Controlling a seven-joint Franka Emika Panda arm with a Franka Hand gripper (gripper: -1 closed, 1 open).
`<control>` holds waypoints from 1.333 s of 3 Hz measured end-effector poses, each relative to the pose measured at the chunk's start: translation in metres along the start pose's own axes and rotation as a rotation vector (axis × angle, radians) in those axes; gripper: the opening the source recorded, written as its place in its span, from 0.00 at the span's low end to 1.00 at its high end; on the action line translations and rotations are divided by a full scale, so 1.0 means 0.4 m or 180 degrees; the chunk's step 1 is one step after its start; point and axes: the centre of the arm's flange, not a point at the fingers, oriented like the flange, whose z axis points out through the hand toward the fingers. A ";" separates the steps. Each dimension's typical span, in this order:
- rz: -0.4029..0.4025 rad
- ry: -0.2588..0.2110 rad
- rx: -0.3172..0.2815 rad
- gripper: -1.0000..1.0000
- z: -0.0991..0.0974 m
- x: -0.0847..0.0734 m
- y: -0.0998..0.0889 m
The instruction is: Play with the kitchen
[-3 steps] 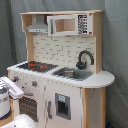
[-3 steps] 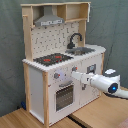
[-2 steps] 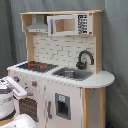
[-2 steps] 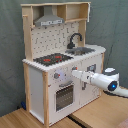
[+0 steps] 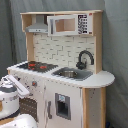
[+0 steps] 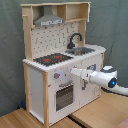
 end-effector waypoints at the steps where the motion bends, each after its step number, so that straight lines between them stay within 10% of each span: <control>1: 0.0019 -0.0019 0.0050 1.00 0.038 -0.067 -0.027; 3: -0.0001 0.0067 0.0088 1.00 0.119 -0.110 -0.050; 4: 0.0002 0.0068 0.0090 0.00 0.119 -0.110 -0.051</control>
